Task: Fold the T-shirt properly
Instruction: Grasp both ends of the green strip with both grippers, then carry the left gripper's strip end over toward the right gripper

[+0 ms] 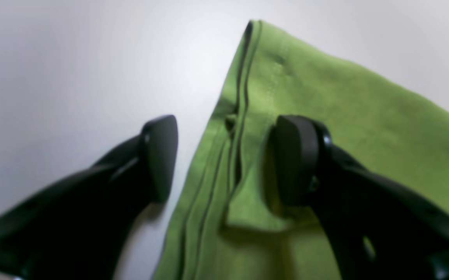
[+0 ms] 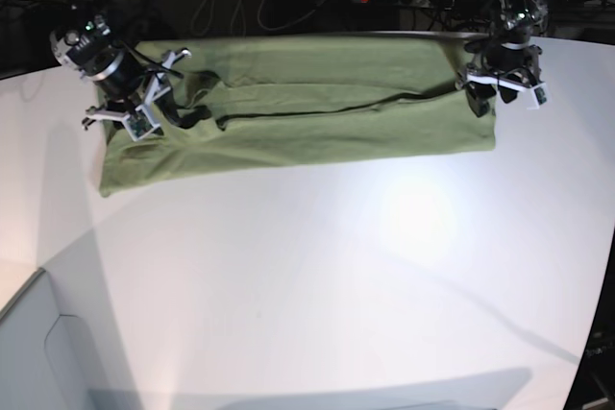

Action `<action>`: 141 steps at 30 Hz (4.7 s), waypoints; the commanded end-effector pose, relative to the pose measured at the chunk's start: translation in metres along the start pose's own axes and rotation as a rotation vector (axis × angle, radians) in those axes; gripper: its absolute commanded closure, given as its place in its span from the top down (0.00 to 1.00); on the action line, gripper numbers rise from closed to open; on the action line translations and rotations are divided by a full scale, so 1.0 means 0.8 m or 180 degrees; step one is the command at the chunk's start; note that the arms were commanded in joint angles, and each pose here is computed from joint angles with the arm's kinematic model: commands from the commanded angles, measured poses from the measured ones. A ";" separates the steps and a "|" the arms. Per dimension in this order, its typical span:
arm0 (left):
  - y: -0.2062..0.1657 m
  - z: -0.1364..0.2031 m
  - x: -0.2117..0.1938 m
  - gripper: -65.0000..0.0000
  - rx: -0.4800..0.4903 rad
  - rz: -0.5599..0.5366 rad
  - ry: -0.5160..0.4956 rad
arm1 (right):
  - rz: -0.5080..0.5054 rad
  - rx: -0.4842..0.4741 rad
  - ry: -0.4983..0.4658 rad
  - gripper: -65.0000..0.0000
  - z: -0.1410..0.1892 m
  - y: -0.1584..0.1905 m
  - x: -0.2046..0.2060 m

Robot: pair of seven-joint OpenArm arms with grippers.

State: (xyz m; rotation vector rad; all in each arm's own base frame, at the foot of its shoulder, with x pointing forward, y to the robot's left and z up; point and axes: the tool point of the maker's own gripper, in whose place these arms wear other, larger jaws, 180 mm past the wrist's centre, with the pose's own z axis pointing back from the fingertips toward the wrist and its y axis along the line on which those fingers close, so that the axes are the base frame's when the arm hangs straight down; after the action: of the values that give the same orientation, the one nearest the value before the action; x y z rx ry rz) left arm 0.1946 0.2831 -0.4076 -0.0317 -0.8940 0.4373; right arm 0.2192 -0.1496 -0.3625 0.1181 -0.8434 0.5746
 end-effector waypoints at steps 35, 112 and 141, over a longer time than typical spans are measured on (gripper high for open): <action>-0.049 0.033 0.080 0.00 -0.0284 -0.0202 -0.0576 | -0.0556 0.0200 0.0334 0.23 -0.047 -0.007 -0.074; -0.420 0.092 -0.049 0.49 -0.2333 -0.1058 -0.0097 | -0.0523 0.0189 0.0241 0.24 -0.058 -0.015 -0.056; -0.501 -0.002 -0.093 0.49 -0.2500 -0.0682 0.0532 | -0.0531 0.0174 0.0285 0.24 -0.054 -0.016 -0.063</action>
State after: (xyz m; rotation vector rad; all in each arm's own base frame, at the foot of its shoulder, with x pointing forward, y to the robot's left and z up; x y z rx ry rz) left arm 0.2889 -0.1016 -0.3990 -0.6378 -0.7974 -0.1378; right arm 0.2325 -0.1633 -0.4257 0.2266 -0.7483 0.4167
